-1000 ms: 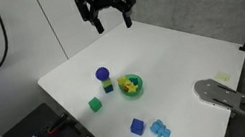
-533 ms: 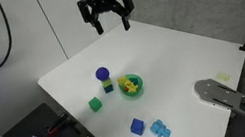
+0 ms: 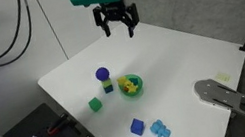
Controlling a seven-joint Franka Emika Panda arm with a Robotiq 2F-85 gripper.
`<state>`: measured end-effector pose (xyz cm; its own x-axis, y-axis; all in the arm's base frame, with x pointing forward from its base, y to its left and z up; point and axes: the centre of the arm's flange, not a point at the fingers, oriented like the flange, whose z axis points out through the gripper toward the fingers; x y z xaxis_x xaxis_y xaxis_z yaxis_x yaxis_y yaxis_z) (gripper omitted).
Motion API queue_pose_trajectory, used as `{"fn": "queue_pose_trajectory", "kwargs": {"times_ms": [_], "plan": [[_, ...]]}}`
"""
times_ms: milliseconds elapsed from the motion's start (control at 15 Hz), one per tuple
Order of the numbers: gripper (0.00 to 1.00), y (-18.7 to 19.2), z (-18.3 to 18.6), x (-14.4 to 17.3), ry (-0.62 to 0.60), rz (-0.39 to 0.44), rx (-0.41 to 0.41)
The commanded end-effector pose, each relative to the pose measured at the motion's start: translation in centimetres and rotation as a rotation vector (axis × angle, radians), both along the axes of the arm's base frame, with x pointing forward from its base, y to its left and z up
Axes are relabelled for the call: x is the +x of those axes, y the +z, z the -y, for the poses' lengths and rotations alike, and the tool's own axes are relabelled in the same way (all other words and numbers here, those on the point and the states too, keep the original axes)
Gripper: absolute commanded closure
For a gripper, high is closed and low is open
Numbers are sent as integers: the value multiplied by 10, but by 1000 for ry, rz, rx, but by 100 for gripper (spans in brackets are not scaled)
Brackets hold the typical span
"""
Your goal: Remove one yellow toy from the green bowl and put it on the table
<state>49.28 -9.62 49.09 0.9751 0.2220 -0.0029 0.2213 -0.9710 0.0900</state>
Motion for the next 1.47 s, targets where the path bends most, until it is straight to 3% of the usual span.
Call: {"fn": "queue_pose_trajectory", "kwargs": {"times_ms": [0, 333, 867, 1067, 1400], "plan": [[0, -28, -4, 47, -42, -20, 73], [0, -95, -18, 87, -140, -67, 143], [0, -206, -44, 106, -453, -70, 75], [0, -227, -52, 106, -526, -62, 65], [0, -235, -53, 102, -498, -90, 81]]}}
